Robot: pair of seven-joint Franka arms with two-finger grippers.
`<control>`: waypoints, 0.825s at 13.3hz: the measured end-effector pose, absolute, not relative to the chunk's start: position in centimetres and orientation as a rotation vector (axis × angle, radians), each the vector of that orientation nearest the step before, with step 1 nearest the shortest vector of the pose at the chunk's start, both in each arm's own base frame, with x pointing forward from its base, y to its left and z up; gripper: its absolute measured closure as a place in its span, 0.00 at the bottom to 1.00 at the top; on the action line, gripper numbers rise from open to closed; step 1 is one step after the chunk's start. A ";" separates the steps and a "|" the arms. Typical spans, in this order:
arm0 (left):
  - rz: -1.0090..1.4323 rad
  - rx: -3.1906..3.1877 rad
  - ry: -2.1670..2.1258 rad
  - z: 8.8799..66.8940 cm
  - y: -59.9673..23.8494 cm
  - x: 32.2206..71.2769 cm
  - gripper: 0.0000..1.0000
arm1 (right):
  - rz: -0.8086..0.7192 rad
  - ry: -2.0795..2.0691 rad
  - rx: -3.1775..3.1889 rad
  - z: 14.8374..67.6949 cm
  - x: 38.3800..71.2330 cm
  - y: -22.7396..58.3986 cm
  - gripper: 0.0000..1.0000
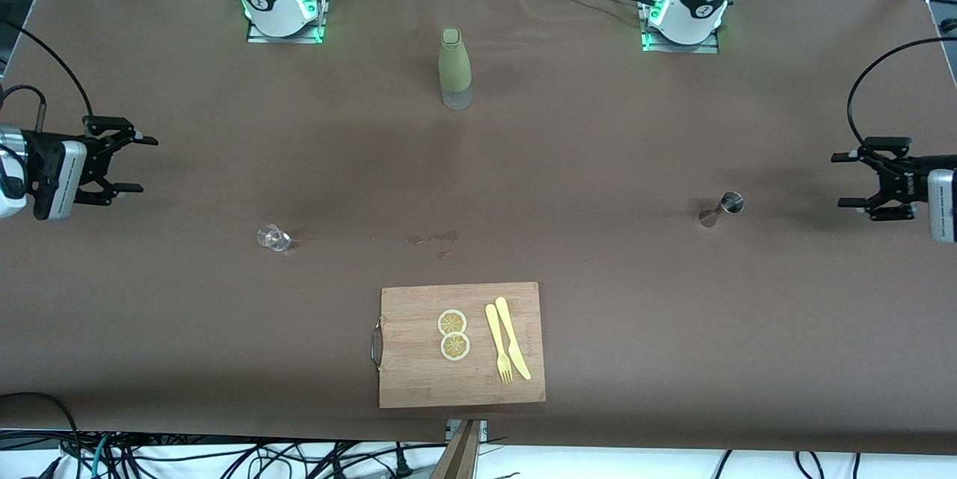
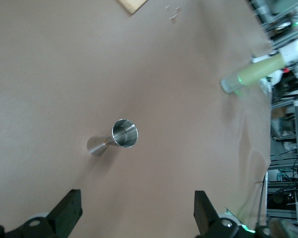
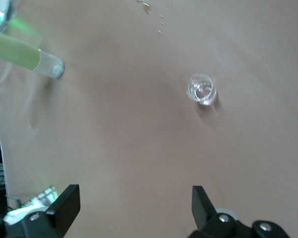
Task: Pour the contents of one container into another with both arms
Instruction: 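Grasp the glass cup with the right gripper while the left gripper grasps the jigger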
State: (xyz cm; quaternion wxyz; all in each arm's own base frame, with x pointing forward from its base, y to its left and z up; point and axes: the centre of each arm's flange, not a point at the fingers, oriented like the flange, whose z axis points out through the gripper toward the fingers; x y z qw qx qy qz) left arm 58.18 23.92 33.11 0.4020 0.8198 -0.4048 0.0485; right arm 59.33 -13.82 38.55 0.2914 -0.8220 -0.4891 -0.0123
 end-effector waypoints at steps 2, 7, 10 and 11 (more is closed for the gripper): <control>0.254 1.935 -1.086 27.4 25.5 57.2 0.00 | -0.178 -1.397 -2.055 34.6 60.0 -15.2 0.00; 0.651 1.663 -1.150 14.9 26.3 54.3 0.00 | -0.615 -1.509 -1.794 24.5 62.0 -15.0 0.00; 0.855 1.551 -1.212 11.3 25.4 53.7 0.00 | -0.791 -1.432 -1.709 18.3 62.0 -14.0 0.00; 0.917 1.524 -1.226 10.6 25.0 53.5 0.00 | -0.844 -1.420 -1.683 16.3 61.9 -13.8 0.00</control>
